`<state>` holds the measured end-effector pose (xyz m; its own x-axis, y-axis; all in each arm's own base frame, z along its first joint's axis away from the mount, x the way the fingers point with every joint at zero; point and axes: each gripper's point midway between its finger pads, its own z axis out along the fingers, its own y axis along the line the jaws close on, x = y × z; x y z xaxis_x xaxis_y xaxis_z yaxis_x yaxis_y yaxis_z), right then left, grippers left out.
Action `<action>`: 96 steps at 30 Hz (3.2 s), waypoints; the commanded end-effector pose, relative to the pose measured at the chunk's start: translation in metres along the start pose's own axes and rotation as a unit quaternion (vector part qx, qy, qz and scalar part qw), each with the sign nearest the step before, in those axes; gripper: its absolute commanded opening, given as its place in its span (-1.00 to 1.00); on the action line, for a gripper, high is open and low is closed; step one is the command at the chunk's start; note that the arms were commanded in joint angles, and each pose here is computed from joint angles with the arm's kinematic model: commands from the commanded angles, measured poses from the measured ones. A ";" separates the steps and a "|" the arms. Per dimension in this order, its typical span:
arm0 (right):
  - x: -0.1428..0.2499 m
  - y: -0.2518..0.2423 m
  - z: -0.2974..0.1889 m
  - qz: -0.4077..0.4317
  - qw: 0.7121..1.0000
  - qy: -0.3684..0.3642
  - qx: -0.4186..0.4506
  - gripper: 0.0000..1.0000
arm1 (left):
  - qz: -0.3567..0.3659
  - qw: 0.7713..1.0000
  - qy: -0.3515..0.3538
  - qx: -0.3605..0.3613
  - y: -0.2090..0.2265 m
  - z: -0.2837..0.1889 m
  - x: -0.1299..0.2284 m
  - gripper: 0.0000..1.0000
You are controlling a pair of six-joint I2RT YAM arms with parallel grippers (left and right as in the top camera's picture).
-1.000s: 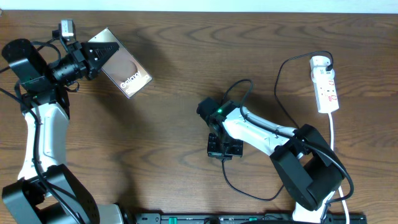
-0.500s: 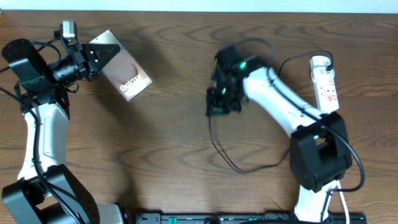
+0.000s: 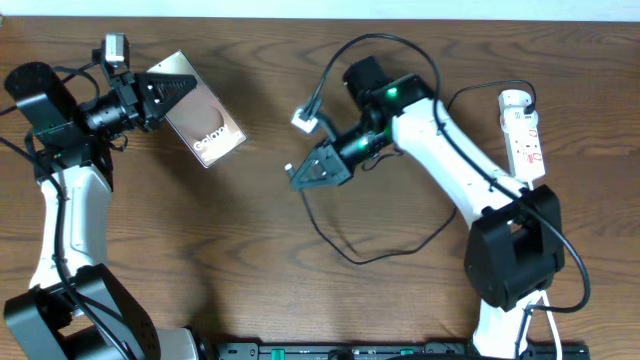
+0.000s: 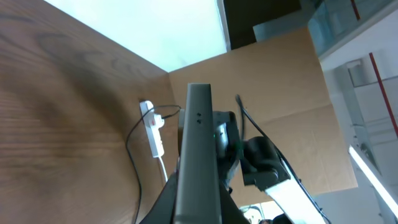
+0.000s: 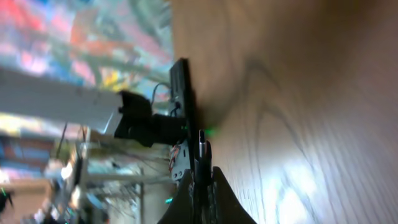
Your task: Plug charger to phone and switch on socket
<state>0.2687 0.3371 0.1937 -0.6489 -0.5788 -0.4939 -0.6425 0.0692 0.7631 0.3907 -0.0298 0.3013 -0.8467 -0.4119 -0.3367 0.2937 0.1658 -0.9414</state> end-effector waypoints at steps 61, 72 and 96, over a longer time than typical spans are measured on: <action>-0.041 0.056 0.016 -0.154 0.976 -0.073 -0.135 -0.98 | 0.093 0.993 0.057 0.035 -0.025 0.033 0.020 -0.85; -0.040 0.034 0.024 -0.153 0.964 -0.093 -0.196 -0.98 | 0.097 0.993 0.055 0.036 -0.028 0.033 0.018 -0.85; -0.044 0.028 0.025 -0.119 0.969 -0.087 -0.199 -0.98 | 0.145 0.987 0.054 0.039 -0.028 0.033 0.018 -0.86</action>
<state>0.2695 0.3883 0.2168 -0.5700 -0.4013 -0.7170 -0.6156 -0.3693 0.6961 0.3863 -0.0708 0.3175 -0.7839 -0.2833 -0.5525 0.5183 0.1914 -0.8335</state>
